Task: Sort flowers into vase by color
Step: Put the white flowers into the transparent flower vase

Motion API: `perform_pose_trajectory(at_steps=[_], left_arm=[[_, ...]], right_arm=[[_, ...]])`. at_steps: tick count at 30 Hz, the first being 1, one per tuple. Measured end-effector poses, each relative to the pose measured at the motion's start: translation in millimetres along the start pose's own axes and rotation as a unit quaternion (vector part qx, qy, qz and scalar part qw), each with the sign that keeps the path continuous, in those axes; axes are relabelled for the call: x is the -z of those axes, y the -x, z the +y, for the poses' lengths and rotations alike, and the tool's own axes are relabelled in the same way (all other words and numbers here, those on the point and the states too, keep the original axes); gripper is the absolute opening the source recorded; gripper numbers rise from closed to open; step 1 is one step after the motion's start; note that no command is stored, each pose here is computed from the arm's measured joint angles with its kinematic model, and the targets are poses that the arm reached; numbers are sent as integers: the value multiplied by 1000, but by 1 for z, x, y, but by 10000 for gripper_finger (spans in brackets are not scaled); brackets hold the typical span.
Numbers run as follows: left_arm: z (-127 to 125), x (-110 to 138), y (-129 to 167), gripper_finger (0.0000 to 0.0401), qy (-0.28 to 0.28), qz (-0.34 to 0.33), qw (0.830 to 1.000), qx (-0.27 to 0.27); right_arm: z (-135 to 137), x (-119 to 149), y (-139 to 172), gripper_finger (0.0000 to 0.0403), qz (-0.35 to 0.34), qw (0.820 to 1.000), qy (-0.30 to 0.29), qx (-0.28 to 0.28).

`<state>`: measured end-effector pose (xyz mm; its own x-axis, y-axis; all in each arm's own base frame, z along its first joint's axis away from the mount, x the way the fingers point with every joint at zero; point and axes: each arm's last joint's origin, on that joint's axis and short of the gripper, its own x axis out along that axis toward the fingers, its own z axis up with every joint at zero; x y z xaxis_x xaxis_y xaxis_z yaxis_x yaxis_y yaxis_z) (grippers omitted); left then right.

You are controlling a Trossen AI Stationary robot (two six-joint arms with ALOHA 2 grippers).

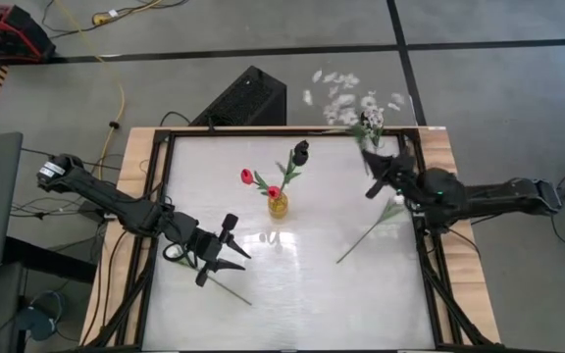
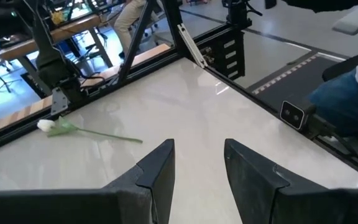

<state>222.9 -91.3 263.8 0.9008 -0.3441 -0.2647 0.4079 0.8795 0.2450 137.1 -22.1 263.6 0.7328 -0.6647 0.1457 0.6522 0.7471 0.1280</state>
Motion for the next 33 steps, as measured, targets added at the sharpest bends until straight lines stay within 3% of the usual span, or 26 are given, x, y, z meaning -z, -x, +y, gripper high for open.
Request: perform_pose_trajectory(at_steps=[6,13,19,23,29,33], left_arm=[[0,0,0,128,0,2,1000,1],[0,0,0,128,-9,-1,1000,0],[0,0,0,128,-9,-2,1000,-1],[1,-1,0,128,-9,-6,1000,-3],[1,-1,0,128,-2,-7,1000,-3],[1,-1,0,128,-4,-7,1000,-3]], right_arm=[[-17,0,8,15,-41,993,50,98],[-41,23,13,15,-113,979,22,168],[-60,36,16,15,-186,969,-19,164],[-69,41,8,15,-183,970,-28,157],[-84,51,-3,15,-157,964,-14,212],[-91,55,-9,15,-159,963,-18,218]])
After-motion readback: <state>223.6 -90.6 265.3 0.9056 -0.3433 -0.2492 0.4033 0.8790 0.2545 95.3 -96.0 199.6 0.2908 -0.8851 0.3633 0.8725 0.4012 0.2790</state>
